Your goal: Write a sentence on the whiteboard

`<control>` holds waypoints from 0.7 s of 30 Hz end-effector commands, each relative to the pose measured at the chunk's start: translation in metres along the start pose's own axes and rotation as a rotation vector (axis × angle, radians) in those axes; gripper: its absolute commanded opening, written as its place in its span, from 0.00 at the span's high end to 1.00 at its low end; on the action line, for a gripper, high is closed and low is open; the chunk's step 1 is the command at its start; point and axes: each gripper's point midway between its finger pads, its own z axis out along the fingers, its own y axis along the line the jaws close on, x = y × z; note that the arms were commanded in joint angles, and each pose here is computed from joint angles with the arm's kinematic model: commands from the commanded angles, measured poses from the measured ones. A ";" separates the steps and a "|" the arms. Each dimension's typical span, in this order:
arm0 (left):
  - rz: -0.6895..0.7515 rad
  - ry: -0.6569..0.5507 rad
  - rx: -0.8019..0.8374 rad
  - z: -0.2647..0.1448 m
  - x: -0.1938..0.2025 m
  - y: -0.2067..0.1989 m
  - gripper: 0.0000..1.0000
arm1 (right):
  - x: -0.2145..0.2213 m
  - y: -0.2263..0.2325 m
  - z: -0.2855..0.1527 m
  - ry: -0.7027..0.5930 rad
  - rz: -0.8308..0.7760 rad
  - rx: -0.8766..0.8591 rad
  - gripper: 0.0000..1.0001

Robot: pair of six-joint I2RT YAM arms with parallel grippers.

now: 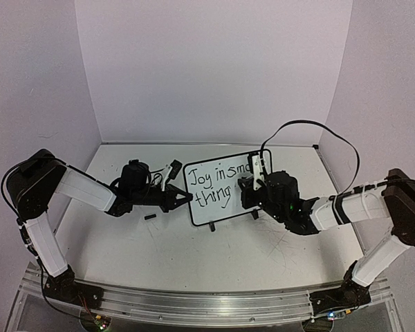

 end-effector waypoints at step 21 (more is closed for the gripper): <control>0.024 0.055 -0.110 -0.006 0.015 0.023 1.00 | -0.024 -0.007 0.013 -0.080 0.003 0.073 1.00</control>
